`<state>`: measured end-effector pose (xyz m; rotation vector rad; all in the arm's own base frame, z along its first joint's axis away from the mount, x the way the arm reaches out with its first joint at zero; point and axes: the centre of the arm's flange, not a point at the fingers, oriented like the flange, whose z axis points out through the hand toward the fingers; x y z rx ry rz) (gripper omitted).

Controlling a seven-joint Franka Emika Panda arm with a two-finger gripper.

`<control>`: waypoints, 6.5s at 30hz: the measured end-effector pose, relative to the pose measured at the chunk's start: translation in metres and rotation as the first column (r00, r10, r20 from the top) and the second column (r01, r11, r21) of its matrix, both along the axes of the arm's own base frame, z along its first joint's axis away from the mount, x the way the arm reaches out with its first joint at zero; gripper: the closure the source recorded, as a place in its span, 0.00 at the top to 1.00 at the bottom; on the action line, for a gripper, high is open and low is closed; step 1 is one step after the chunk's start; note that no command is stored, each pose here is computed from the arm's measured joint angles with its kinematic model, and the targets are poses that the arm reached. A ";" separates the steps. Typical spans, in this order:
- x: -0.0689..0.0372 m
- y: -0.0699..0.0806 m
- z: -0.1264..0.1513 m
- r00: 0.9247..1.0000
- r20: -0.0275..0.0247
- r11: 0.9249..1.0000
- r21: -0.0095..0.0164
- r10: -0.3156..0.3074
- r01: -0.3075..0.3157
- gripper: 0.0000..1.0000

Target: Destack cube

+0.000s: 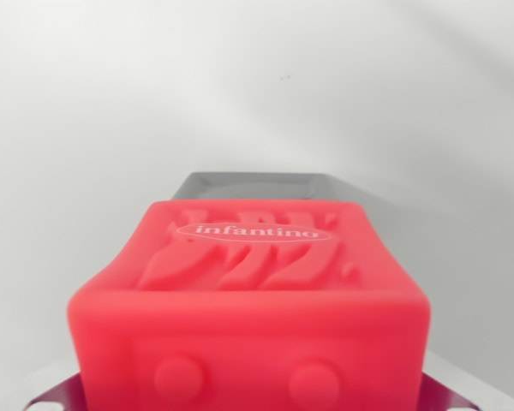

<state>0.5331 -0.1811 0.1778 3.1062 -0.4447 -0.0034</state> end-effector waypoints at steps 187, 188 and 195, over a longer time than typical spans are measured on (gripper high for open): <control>-0.154 0.060 -0.053 0.794 -0.003 0.794 -0.001 -0.608 0.608 0.00; -0.154 0.060 -0.054 0.794 -0.003 0.794 -0.001 -0.608 0.608 0.00; -0.153 0.060 -0.060 0.794 -0.002 0.794 0.000 -0.608 0.608 0.00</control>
